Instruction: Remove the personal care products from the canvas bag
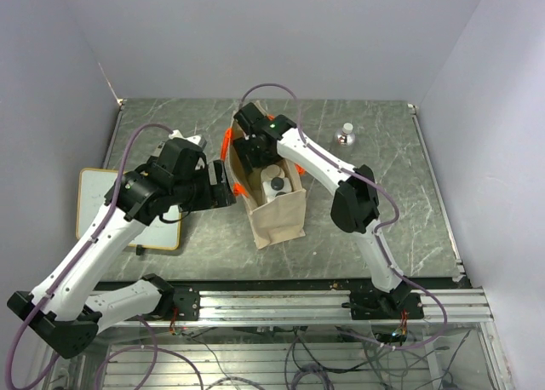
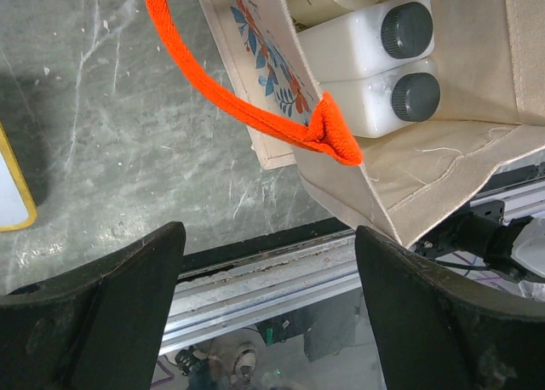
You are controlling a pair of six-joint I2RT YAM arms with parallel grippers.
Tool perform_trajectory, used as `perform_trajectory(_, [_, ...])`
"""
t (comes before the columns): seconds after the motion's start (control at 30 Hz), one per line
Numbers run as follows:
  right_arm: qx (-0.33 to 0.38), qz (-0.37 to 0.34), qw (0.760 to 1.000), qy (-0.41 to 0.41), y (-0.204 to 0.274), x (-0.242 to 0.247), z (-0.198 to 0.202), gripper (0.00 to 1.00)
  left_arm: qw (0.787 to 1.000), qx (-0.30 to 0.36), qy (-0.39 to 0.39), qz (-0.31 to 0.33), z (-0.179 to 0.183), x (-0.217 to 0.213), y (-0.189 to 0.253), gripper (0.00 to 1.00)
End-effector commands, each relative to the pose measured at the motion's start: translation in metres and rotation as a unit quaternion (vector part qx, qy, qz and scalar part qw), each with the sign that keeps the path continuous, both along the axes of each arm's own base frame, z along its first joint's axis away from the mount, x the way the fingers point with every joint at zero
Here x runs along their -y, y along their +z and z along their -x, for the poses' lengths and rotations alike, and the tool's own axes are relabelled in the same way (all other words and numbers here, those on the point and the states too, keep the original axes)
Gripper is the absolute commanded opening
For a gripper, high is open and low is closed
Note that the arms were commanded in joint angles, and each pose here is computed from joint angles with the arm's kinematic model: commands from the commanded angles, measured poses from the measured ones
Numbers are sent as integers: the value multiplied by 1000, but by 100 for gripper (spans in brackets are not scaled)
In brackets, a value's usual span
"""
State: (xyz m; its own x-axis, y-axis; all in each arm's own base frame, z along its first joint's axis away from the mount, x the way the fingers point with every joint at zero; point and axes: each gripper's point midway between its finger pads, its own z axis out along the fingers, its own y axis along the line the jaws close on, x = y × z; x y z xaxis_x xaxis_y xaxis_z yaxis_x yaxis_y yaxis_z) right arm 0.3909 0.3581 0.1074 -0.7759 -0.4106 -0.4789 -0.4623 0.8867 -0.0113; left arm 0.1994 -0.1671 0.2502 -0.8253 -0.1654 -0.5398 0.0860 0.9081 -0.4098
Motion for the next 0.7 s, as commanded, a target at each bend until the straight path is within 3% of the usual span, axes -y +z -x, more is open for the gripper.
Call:
perform_trajectory(0.0, [52, -103, 993, -21, 74, -15, -11, 1, 999, 9, 10, 42, 0, 7, 11, 91])
perform_trajectory(0.43, [86, -227, 969, -41, 163, -14, -8, 0, 998, 9, 30, 52, 6, 1, 16, 90])
perform_trajectory(0.67, [92, -311, 945, -47, 222, 1, 3, 0, 997, 10, 38, 69, 6, 3, 16, 90])
